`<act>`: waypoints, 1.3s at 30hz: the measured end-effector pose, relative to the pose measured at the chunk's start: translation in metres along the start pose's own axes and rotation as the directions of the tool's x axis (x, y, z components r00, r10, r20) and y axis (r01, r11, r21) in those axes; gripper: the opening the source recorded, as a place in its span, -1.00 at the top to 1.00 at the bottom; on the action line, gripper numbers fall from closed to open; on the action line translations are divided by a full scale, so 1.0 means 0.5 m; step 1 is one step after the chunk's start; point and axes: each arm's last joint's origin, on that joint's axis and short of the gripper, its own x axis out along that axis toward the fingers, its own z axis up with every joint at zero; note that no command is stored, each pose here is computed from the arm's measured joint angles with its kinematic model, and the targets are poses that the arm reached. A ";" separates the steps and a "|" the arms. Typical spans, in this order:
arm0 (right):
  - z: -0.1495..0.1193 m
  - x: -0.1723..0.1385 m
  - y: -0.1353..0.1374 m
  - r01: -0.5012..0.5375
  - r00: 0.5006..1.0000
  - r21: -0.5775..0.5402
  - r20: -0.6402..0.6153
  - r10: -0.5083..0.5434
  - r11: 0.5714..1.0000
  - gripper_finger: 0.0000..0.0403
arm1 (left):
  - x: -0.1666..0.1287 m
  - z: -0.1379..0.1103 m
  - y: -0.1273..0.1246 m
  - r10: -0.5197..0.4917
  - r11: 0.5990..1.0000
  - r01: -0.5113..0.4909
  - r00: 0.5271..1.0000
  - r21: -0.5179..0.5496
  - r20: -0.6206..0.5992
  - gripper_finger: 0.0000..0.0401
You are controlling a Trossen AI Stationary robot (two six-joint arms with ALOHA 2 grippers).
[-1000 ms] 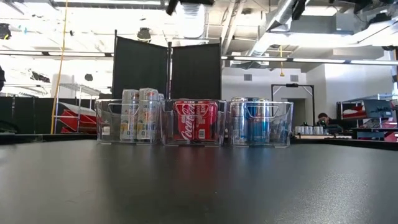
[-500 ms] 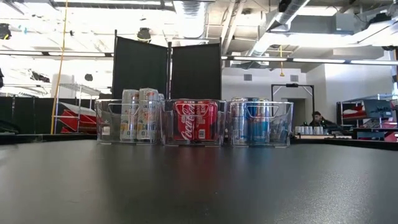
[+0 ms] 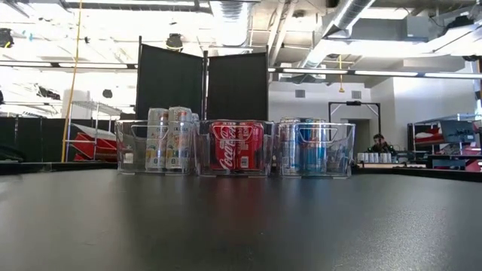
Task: Sort soda cans
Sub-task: Return to Home Position
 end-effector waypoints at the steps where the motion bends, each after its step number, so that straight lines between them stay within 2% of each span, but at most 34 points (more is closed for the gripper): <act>1: 0.003 -0.009 0.003 0.005 1.000 -0.014 -0.020 -0.005 1.000 1.00 | -0.007 -0.013 0.003 -0.021 1.000 0.021 1.000 -0.011 0.018 1.00; 6: 0.023 -0.077 0.001 0.071 0.988 -0.052 -0.132 -0.078 0.996 1.00 | -0.038 -0.084 0.017 -0.081 0.996 0.084 0.994 -0.034 0.079 1.00; 9: 0.027 -0.127 -0.011 0.068 0.970 -0.077 -0.230 -0.084 0.995 1.00 | -0.044 -0.132 0.026 -0.075 0.997 0.077 0.996 -0.030 0.052 1.00; 12: 0.028 -0.164 -0.028 0.105 0.951 -0.023 -0.291 -0.107 0.994 1.00 | -0.037 -0.185 0.034 -0.055 0.998 0.056 0.998 0.017 -0.014 1.00; 14: 0.032 -0.178 -0.035 0.110 0.950 -0.021 -0.290 -0.111 0.994 1.00 | -0.027 -0.227 0.039 -0.035 0.999 0.036 0.996 0.016 -0.080 1.00; 16: 0.039 -0.187 -0.038 0.080 0.958 -0.047 -0.271 -0.090 0.996 1.00 | -0.015 -0.261 0.042 -0.024 0.999 0.019 0.991 -0.043 -0.129 1.00; 18: 0.043 -0.192 -0.040 0.071 0.962 -0.064 -0.258 -0.085 0.995 1.00 | -0.005 -0.284 0.043 -0.016 0.998 0.007 0.992 -0.070 -0.123 1.00; 21: 0.034 -0.195 -0.045 0.082 0.963 -0.082 -0.249 -0.100 0.993 1.00 | 0.002 -0.290 0.043 -0.018 1.000 0.017 1.000 -0.024 -0.022 1.00; 24: 0.011 -0.202 -0.056 0.095 0.969 -0.070 -0.221 -0.108 0.993 1.00 | 0.003 -0.287 0.047 -0.001 1.000 0.001 1.000 0.014 0.030 1.00; 27: -0.003 -0.214 -0.069 0.092 0.979 -0.039 -0.180 -0.097 0.995 1.00 | 0.003 -0.287 0.055 0.040 0.999 -0.041 0.999 0.008 0.029 1.00; 30: -0.012 -0.228 -0.078 0.102 0.980 -0.051 -0.165 -0.109 0.993 1.00 | 0.003 -0.287 0.056 0.041 0.997 -0.043 0.999 0.057 0.030 1.00; 34: -0.018 -0.252 -0.084 0.106 0.986 -0.074 -0.119 -0.114 0.992 1.00 | 0.000 -0.289 0.055 0.002 0.986 -0.004 1.000 0.167 0.014 1.00; 39: -0.032 -0.288 -0.086 0.088 0.995 -0.074 -0.050 -0.092 0.993 1.00 | 0.000 -0.288 0.053 -0.020 0.980 0.017 1.000 0.196 0.016 1.00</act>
